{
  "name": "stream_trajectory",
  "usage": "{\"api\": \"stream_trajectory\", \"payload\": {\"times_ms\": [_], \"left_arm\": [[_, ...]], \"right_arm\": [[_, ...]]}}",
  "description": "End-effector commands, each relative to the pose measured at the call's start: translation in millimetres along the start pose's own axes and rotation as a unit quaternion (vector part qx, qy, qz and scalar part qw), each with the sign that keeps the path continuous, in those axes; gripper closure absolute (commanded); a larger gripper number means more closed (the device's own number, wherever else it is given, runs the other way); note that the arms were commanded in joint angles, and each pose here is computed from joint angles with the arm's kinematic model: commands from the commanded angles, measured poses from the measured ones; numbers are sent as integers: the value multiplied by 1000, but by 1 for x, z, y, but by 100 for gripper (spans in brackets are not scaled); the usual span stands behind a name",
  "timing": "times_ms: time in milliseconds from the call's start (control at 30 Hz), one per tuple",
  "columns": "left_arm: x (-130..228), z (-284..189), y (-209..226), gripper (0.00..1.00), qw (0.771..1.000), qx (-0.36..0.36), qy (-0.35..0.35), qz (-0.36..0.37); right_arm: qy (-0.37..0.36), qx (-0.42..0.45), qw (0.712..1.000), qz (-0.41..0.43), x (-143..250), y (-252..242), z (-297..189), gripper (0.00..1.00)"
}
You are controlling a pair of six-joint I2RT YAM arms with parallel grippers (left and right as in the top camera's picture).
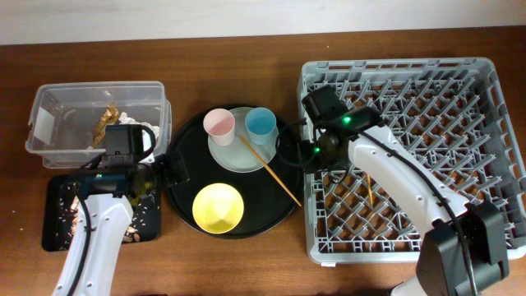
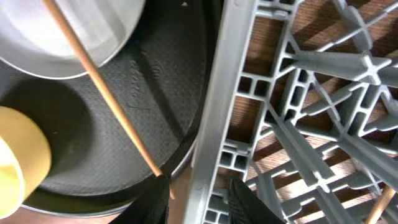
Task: Sort waste into correct bins and load items into the dishwasher rack
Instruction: 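Release the chopstick and move the right gripper back toward the round tray, then reach the right gripper down to the second chopstick on the tray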
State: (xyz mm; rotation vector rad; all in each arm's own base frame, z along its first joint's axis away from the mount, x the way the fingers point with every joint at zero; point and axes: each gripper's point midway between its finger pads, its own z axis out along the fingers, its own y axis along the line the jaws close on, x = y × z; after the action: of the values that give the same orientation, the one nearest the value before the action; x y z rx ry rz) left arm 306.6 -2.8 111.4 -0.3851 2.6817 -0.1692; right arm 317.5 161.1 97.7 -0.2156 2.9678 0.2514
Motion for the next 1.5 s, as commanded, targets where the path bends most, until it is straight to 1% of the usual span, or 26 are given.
{"api": "stream_trajectory", "payload": {"times_ms": [0, 33, 67, 167, 200, 267, 533, 733, 1000, 1033, 1133, 1233, 1333, 1400, 1467], "left_arm": [[-5, -3, -2, 1, 1000, 6, -7, -1], [-6, -3, -2, 1, 1000, 6, -7, -1], [-6, -3, -2, 1, 1000, 6, -7, -1], [-6, -3, -2, 1, 1000, 6, -7, -1], [-6, -3, -2, 1, 1000, 6, -7, -1], [-6, -3, -2, 1, 1000, 6, -7, -1], [-5, -3, -2, 1, 1000, 6, -7, -1], [-5, -3, -2, 1, 1000, 6, -7, -1], [-6, -3, -2, 1, 1000, 6, -7, -1], [-5, -3, -2, 1, 1000, 6, -7, -1], [-6, -3, -2, 1, 1000, 6, -7, -1], [-6, -3, -2, 1, 1000, 6, -7, -1], [-5, -3, -2, 1, 1000, 6, -7, -1], [-5, -3, -2, 1, 1000, 6, -7, -1], [-6, -3, -2, 1, 1000, 6, -7, -1]], "right_arm": [[-1, 19, 1000, 8, 5, -7, 11, 70], [-2, 17, 1000, 9, 6, -7, 13, 71], [-3, 14, 1000, 9, 6, -6, 15, 76], [-8, 13, 1000, 8, 3, -6, 15, 79], [-10, 13, 1000, 1, 2, -7, 15, 82], [-11, 18, 1000, -13, 1, -11, 15, 85], [-17, 20, 997, -68, -5, -20, 14, 88], [-45, 15, 996, -80, -18, -16, 13, 92], [-53, 12, 995, -88, -22, -14, 13, 91], [-54, 12, 995, -87, -23, -14, 12, 87], [-52, 10, 995, -88, -27, -10, -4, 83], [-45, 4, 995, -88, -31, -2, -42, 82], [-42, -45, 994, -94, -32, 19, -68, 79], [-40, -73, 990, -114, -30, 34, -69, 76], [-36, -77, 988, -130, -25, 44, -62, 74]]}}
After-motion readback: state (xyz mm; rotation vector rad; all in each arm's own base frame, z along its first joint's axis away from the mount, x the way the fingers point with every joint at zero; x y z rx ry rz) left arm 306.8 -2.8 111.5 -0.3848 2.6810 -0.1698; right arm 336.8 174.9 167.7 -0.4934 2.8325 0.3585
